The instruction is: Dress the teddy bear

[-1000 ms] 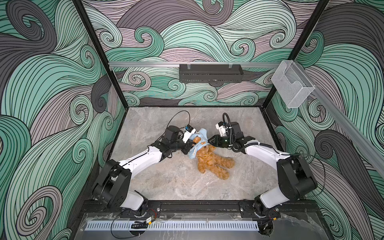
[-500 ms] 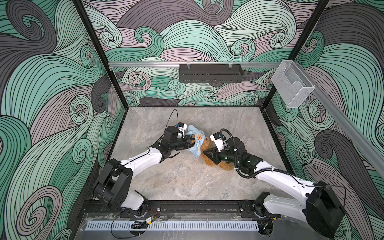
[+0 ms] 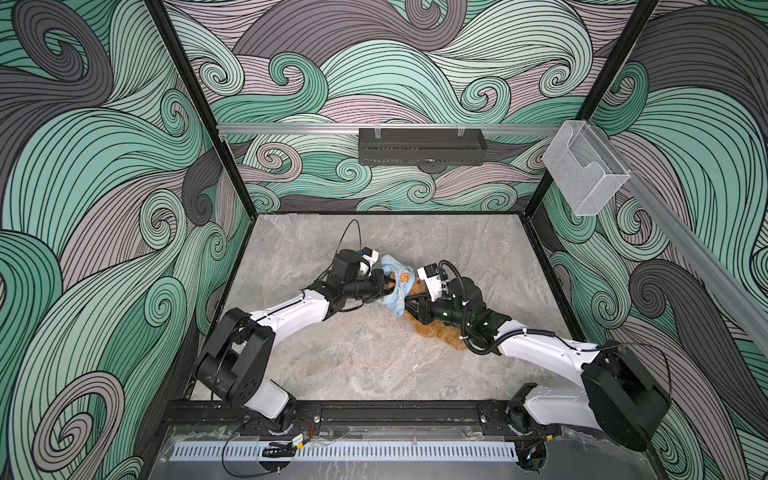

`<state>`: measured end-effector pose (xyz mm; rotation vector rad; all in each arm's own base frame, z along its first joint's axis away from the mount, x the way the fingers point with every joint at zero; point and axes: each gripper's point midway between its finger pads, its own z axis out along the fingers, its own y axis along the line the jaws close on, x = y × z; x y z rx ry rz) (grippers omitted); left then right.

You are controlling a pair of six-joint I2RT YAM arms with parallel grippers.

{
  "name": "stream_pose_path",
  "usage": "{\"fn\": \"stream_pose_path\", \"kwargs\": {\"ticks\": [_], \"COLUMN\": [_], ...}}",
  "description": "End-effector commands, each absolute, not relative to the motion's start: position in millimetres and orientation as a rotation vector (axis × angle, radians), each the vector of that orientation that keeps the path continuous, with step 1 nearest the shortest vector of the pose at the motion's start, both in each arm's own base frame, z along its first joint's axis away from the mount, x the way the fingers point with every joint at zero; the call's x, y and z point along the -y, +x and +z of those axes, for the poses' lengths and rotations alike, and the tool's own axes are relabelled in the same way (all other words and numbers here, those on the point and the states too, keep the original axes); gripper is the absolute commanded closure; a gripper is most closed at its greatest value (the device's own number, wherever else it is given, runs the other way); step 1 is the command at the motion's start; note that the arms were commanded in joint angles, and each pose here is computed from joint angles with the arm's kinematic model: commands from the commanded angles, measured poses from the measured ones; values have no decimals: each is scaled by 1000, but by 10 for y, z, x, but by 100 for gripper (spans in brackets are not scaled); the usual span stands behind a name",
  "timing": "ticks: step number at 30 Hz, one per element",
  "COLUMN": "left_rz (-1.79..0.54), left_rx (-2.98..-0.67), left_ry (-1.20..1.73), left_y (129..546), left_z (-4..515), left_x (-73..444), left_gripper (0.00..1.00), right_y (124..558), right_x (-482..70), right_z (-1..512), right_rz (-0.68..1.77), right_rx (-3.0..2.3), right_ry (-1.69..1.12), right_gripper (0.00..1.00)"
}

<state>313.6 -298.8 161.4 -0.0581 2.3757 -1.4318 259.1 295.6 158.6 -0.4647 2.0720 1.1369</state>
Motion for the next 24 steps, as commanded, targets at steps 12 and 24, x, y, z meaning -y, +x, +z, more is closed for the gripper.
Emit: {"fn": "stream_pose_path", "kwargs": {"ticks": [12, 24], "left_rz": [-1556, -1539], "left_rx": [-2320, -2299], "left_ry": [44, 22], "left_y": [3138, 3184], "left_z": [1885, 1955], "left_x": [3169, 3143], "left_gripper": [100, 100], "right_y": [2985, 3040], "right_x": [-2865, -2379], "right_z": [1490, 1031], "right_rz": [959, 616], "right_rx": [-2139, -2279], "right_ry": [-150, 109], "right_gripper": [72, 95]}}
